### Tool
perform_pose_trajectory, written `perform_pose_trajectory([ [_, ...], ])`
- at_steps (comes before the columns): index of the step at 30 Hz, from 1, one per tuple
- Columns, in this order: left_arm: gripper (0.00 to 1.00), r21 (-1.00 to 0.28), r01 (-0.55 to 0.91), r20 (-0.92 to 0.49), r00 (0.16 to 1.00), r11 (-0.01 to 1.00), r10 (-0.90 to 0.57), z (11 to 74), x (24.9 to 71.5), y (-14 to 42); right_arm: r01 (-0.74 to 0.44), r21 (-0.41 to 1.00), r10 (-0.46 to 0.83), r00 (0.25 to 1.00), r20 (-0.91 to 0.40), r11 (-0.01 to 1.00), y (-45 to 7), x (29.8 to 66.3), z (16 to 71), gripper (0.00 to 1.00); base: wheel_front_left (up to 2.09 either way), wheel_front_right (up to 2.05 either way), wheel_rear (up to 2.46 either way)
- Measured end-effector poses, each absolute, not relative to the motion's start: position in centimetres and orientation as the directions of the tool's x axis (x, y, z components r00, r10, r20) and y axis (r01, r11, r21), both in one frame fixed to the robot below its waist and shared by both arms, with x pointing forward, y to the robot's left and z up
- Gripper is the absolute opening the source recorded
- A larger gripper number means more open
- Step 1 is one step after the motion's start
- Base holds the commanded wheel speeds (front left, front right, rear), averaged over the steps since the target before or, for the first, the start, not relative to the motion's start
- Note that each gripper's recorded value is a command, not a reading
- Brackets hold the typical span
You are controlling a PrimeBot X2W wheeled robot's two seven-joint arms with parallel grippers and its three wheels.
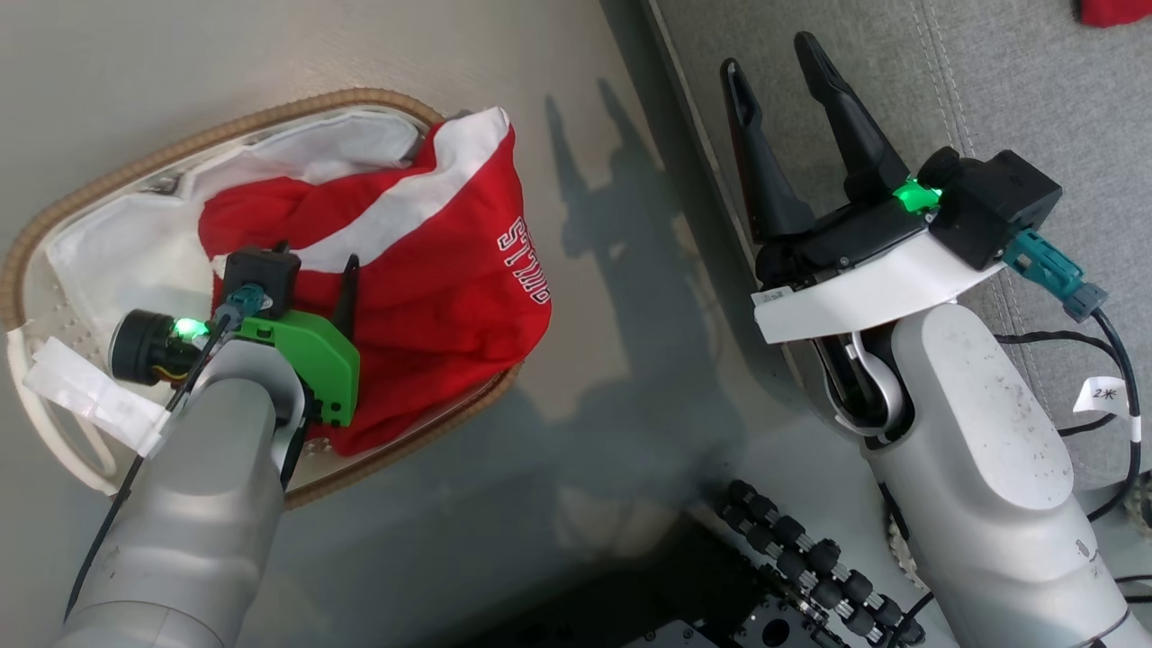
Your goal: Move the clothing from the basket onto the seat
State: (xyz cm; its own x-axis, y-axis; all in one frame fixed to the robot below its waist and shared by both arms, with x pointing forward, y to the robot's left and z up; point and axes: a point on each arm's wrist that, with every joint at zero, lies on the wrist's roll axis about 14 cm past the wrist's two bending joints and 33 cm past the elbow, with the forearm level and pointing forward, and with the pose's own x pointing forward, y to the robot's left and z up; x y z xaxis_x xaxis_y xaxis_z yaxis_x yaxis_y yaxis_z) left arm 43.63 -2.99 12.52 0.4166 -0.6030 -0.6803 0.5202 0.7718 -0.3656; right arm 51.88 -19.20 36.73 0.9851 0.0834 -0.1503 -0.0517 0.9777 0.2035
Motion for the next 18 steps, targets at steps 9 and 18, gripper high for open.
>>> perform_pose_trajectory([
  [9,1.0,-0.373,0.593,-0.726,0.292,0.713,-0.623,10.1,40.7,-4.3,-0.032,0.199,0.073,0.977,-0.202,0.98,-19.6,51.3,34.5,1.0,0.0,0.0,0.0],
  [18,1.0,-0.32,0.696,-0.765,0.21,0.643,-0.608,8.9,40.1,-3.7,-0.04,0.203,0.084,0.973,-0.216,0.978,-19.1,51.3,33.4,1.0,0.0,0.0,0.0],
])
